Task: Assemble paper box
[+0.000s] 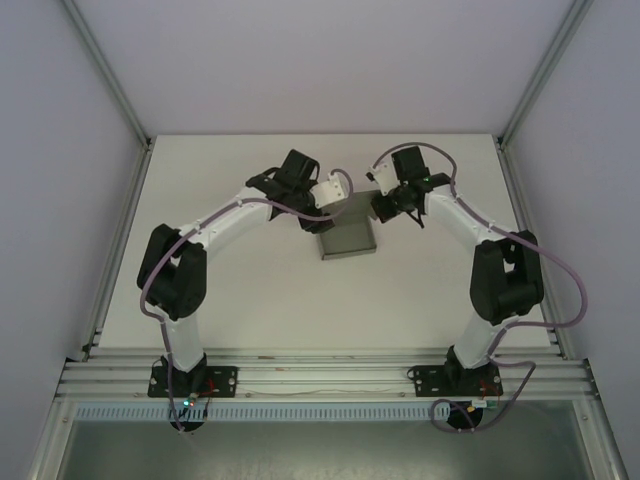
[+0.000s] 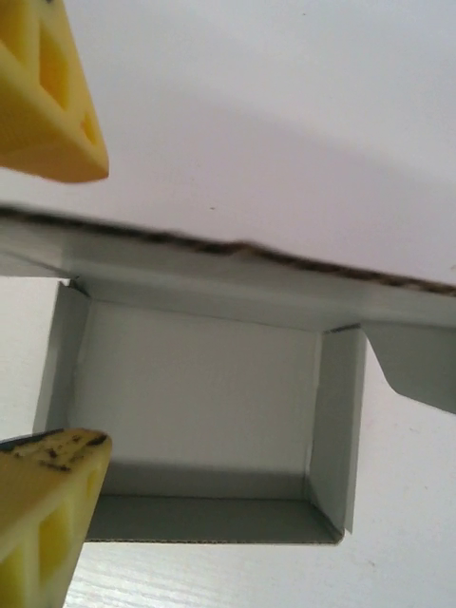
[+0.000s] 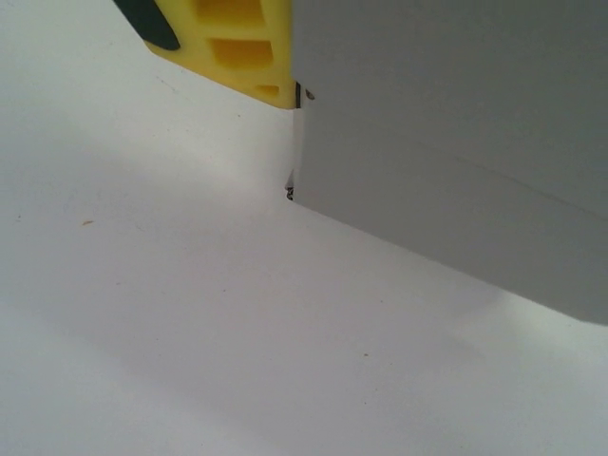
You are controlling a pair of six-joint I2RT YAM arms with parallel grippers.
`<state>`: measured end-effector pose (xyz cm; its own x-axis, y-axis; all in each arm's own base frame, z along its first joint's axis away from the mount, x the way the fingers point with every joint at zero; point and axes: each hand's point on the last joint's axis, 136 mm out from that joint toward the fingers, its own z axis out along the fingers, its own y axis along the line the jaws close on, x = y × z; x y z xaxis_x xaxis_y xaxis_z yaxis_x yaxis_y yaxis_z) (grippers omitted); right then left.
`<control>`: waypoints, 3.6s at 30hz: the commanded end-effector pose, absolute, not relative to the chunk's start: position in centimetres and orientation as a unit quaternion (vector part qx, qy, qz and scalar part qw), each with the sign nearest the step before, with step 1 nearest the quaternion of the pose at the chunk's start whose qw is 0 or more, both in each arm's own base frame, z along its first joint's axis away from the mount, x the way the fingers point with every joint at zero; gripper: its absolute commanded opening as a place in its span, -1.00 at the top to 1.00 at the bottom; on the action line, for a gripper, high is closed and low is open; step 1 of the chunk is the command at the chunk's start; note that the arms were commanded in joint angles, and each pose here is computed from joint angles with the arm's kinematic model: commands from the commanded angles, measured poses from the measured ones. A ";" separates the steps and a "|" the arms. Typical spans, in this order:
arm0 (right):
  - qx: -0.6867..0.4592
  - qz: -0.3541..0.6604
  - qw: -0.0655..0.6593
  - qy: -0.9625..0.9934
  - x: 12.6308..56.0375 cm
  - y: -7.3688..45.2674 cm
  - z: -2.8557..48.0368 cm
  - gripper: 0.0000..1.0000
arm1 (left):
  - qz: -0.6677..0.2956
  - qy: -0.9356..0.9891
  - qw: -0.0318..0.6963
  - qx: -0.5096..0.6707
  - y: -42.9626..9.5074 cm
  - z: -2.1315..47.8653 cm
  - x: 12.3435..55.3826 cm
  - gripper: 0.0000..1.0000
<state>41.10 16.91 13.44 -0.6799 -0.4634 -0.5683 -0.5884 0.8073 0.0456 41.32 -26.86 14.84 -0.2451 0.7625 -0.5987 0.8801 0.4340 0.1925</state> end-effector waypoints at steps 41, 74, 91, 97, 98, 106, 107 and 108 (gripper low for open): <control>0.112 0.116 0.379 0.911 45.1 20.4 14.1 1.00 | -0.121 0.922 0.365 0.052 -26.7 10.2 47.9 1.00; -0.076 -0.003 0.463 0.883 38.8 21.3 7.8 1.00 | -0.123 0.919 0.373 -0.021 -21.6 15.3 39.7 -1.00; -0.122 -0.027 0.473 0.872 37.5 22.0 6.5 0.84 | -0.235 0.928 0.271 -0.104 -21.1 10.4 45.3 -0.82; -0.115 -0.017 0.469 0.876 36.5 21.7 6.7 0.72 | -0.243 0.934 0.238 -0.111 -21.4 6.6 44.6 -0.50; -0.116 -0.009 0.466 0.877 36.2 21.7 6.7 0.66 | -0.246 0.934 0.232 -0.114 -21.4 6.1 44.2 -0.45; -0.118 0.030 0.434 0.893 33.4 21.2 7.3 0.15 | -0.251 0.937 0.212 -0.121 -20.9 2.5 41.9 -0.24; -0.121 0.031 0.427 0.896 33.0 21.0 7.4 0.08 | -0.252 0.937 0.212 -0.120 -20.9 2.1 41.7 -0.24; -0.121 0.030 0.420 0.899 32.5 20.7 7.4 0.03 | -0.250 0.937 0.213 -0.118 -20.8 1.9 41.7 -0.23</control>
<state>33.99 21.12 7.31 -0.5802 -0.1871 -0.7927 -0.2298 0.9713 -0.0610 43.68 -21.68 5.16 -0.8504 -0.3424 -0.3993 -0.0722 0.8279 -0.5562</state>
